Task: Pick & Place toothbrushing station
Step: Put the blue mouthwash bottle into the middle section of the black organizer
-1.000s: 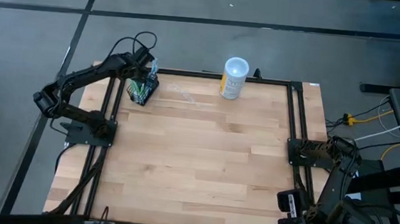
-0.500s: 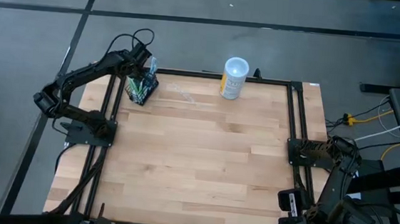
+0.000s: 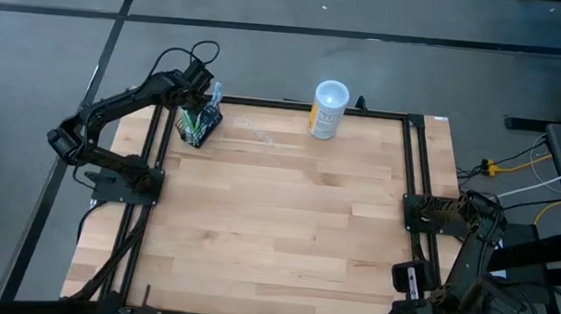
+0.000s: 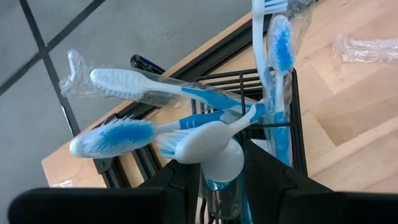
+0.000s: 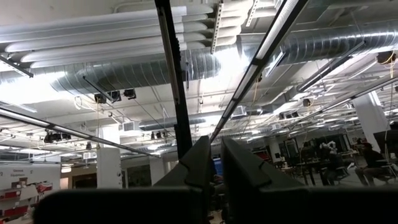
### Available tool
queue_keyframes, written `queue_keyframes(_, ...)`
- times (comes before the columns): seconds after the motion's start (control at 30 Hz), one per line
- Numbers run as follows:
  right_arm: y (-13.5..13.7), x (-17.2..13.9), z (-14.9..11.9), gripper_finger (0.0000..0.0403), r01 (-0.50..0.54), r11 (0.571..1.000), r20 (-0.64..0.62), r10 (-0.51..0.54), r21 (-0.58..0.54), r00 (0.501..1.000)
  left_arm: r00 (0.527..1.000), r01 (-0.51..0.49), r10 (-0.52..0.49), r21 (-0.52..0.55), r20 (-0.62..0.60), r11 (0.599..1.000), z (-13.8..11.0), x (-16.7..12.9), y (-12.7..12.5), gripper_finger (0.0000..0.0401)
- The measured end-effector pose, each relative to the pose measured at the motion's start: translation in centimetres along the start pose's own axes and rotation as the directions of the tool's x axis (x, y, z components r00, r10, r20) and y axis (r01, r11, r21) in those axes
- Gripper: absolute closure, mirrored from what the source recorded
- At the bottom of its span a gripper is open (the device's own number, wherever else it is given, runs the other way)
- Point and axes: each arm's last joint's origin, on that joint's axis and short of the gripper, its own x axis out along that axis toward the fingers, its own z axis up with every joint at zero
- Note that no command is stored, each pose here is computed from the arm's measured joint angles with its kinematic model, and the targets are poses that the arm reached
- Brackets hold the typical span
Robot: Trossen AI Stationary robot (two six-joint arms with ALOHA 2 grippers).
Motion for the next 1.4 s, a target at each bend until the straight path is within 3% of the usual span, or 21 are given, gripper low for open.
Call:
queue_keyframes(0.53,0.0,0.0,0.1,0.0362,0.003,1.0,0.005,-0.003,0.023,1.0,1.0,0.024,-0.023,0.071,-0.012,0.997,0.1,0.3,0.5,0.0314)
queue_keyframes(0.87,-0.1,0.0,0.1,0.0362,0.002,0.999,0.008,-0.003,0.051,1.0,0.998,0.06,-0.06,0.024,-0.021,0.998,0.1,0.7,1.8,0.0314)
queue_keyframes(1.4,-0.1,0.0,0.1,0.0362,0.004,0.999,0.008,-0.005,0.049,1.0,0.997,0.068,-0.066,0.107,-0.03,0.992,0.8,1.6,-0.7,0.0314)
